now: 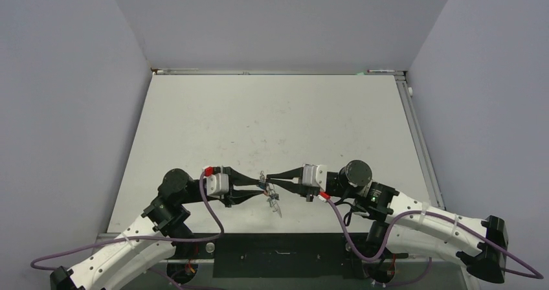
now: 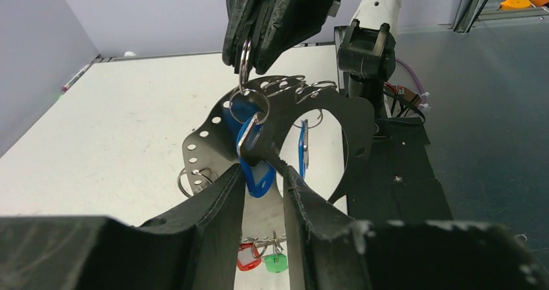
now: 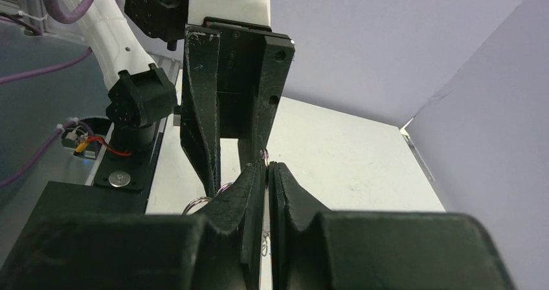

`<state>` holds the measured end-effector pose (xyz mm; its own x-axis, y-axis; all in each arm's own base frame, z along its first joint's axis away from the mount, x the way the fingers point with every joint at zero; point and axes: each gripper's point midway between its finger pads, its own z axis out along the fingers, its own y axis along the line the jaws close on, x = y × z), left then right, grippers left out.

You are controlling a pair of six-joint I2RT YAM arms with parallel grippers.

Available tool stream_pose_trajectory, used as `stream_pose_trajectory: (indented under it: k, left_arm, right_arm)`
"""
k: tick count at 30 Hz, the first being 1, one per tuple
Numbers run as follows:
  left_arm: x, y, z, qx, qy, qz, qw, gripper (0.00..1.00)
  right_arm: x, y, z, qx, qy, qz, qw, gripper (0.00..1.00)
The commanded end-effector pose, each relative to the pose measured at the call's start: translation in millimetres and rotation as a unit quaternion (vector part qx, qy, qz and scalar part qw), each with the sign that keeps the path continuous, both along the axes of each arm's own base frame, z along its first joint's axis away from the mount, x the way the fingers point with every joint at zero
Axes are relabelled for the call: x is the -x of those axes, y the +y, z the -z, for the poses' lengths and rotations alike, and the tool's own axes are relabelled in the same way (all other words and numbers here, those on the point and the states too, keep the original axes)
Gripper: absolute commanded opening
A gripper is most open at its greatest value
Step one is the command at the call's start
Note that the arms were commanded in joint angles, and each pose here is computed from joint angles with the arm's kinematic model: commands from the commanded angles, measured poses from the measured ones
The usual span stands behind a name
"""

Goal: Put the keys on the keyring

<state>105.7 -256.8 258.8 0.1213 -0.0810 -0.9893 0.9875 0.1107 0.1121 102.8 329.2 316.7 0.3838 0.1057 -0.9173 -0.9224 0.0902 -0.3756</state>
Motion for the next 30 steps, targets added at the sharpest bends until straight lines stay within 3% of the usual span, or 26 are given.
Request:
stream_pose_trajectory:
  k: [1,13,18,22,30]
  left_arm:
    - [3.6,-1.7,-15.9,0.02,-0.009,0.013,1.0,0.24]
    - [3.2,-0.6,-18.3,0.029,0.001,0.008,1.0,0.26]
    - [0.0,-0.1,-19.1,0.026,0.001,-0.002,1.0,0.19]
    - [-2.4,1.0,-21.1,0.023,-0.008,-0.009,1.0,0.0]
    - [-15.0,7.7,-21.8,0.011,-0.035,-0.051,0.998,0.0]
  right_arm:
    - [2.5,0.0,-38.8,-0.06,-0.03,-0.01,0.998,0.05]
    - [0.4,6.4,-35.7,-0.056,-0.021,-0.014,0.998,0.05]
    - [0.7,7.6,-35.7,-0.058,-0.019,-0.017,0.998,0.05]
    - [0.1,8.1,-34.0,-0.055,-0.018,-0.016,0.998,0.05]
    - [-3.2,3.0,-28.0,-0.044,-0.016,-0.001,0.999,0.05]
